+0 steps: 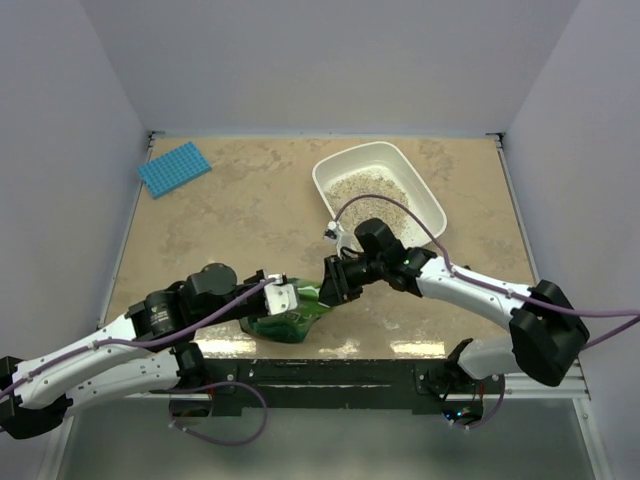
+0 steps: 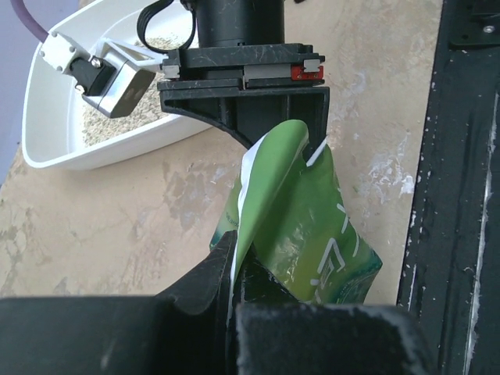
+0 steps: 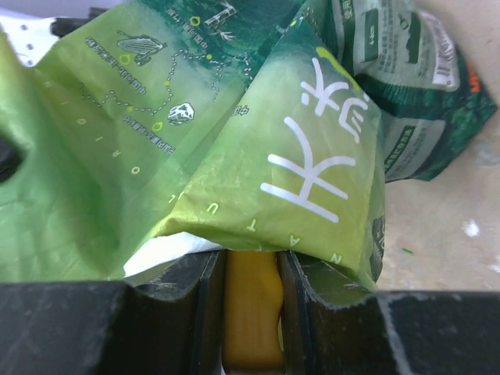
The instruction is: Fill the litter box with clean litter
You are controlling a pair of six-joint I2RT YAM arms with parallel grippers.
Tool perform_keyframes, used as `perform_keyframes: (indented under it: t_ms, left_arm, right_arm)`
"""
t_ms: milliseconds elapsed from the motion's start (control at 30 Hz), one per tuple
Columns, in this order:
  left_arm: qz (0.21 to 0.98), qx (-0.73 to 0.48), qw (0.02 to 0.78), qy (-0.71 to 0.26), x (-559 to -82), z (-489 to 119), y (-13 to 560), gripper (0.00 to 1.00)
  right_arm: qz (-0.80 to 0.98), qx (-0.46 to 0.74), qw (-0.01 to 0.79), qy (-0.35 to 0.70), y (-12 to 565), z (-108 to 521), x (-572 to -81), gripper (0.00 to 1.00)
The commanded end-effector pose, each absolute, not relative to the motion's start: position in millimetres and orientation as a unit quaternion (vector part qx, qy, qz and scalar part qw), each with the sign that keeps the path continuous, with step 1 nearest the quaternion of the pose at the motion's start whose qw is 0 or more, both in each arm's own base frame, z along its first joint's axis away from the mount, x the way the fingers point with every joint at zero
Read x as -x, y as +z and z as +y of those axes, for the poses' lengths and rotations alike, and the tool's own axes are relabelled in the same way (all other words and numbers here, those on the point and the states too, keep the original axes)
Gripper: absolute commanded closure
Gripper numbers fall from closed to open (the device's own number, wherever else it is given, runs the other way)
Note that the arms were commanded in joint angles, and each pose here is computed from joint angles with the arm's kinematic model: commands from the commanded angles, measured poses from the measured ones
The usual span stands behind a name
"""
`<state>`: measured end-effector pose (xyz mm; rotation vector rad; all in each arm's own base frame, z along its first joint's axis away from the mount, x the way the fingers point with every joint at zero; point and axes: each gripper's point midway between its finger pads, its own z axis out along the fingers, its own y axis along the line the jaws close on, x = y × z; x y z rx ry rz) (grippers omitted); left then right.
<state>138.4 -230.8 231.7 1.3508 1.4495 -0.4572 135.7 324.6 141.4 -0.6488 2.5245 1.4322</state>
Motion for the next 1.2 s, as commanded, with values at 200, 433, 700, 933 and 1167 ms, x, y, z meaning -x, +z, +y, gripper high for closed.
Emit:
perform_keyframes:
  t_ms: [200, 433, 700, 933, 1167]
  left_arm:
    - [0.545, -0.569, 0.574, -0.223, -128.1, -237.4, 251.6, 1.00]
    - [0.549, -0.574, 0.569, -0.215, -129.8, -236.2, 246.7, 1.00]
    - [0.552, -0.574, 0.564, -0.217, -130.2, -238.7, 245.5, 1.00]
    - [0.549, -0.567, 0.574, -0.220, -129.2, -236.2, 250.9, 1.00]
    - [0.555, -0.563, 0.571, -0.221, -127.9, -232.7, 247.6, 1.00]
  right_arm:
    - [0.774, 0.174, 0.068, 0.605, 161.6, 318.6, -93.6, 1.00]
    - [0.768, 0.154, 0.103, 0.613, 190.6, 303.6, -87.5, 1.00]
    - [0.784, 0.125, 0.125, 0.595, 205.8, 284.2, -81.2, 1.00]
    - [0.790, 0.093, 0.153, 0.586, 212.2, 269.8, -82.3, 1.00]
    - [0.798, 0.026, 0.173, 0.577, 209.8, 256.9, -91.9, 1.00]
